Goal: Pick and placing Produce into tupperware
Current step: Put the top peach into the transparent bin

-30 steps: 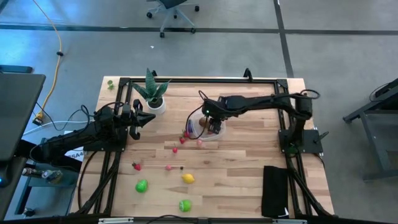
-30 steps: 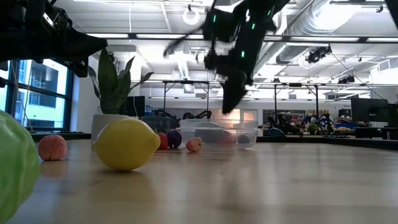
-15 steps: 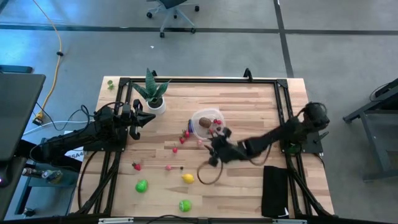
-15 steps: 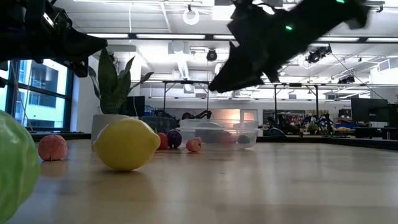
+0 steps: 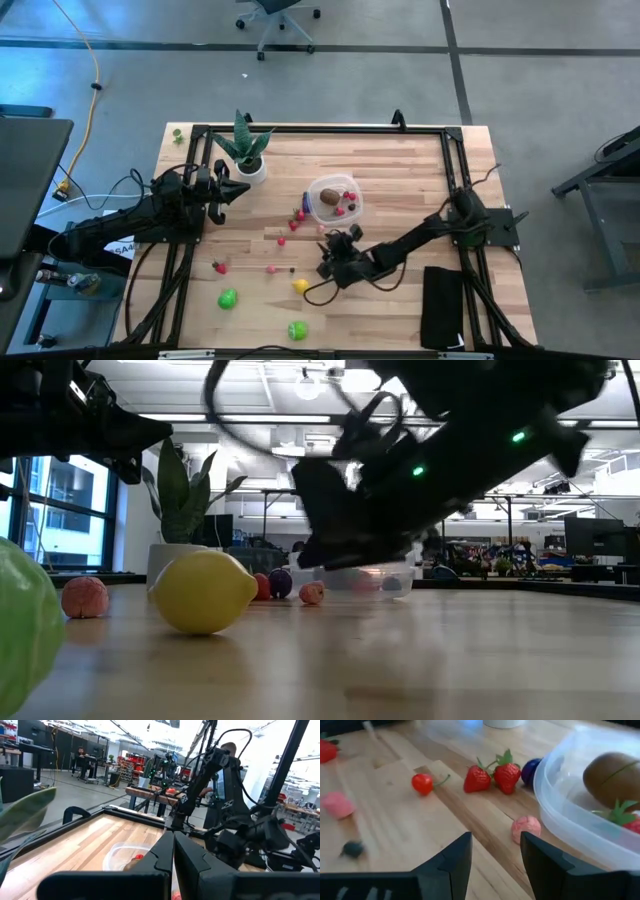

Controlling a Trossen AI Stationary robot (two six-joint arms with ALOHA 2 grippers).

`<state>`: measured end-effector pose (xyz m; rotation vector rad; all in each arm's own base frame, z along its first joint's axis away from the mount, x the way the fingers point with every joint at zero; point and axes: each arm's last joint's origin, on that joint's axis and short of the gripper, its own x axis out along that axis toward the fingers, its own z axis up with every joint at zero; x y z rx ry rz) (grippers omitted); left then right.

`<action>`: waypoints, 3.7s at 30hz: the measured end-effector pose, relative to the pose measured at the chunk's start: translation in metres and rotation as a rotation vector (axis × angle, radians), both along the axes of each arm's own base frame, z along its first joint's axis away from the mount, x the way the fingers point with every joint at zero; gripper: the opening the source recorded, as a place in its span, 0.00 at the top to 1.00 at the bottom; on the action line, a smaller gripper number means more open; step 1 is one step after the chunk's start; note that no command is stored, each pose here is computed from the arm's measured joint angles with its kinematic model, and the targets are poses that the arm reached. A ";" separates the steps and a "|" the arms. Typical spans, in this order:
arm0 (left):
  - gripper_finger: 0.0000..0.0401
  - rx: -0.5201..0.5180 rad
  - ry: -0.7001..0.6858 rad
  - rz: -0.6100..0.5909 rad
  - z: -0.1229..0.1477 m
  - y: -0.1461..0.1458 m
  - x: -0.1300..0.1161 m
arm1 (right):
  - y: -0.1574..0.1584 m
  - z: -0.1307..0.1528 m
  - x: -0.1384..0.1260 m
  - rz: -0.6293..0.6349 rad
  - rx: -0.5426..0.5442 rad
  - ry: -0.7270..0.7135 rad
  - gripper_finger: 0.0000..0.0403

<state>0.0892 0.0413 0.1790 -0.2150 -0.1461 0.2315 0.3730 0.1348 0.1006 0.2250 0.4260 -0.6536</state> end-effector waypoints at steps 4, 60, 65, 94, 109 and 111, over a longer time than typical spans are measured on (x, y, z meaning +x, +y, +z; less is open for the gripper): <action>0.99 -0.001 0.001 0.000 0.000 0.000 0.000 | -0.004 -0.009 0.008 -0.066 0.039 0.005 0.60; 0.99 0.000 0.000 0.000 0.000 0.000 0.000 | -0.028 -0.005 0.018 0.006 0.074 0.108 0.79; 0.99 -0.001 0.000 0.001 0.000 0.000 0.000 | -0.018 0.020 0.013 0.047 0.017 0.091 0.79; 0.99 0.000 0.000 0.001 0.000 0.000 0.000 | -0.177 0.105 -0.039 0.216 0.278 0.562 0.79; 0.99 0.000 0.000 0.000 0.000 0.000 0.000 | -0.185 0.067 -0.025 0.305 0.305 0.649 0.78; 0.99 0.000 0.000 0.000 0.000 0.000 0.000 | -0.186 0.066 -0.025 0.304 0.307 0.650 0.76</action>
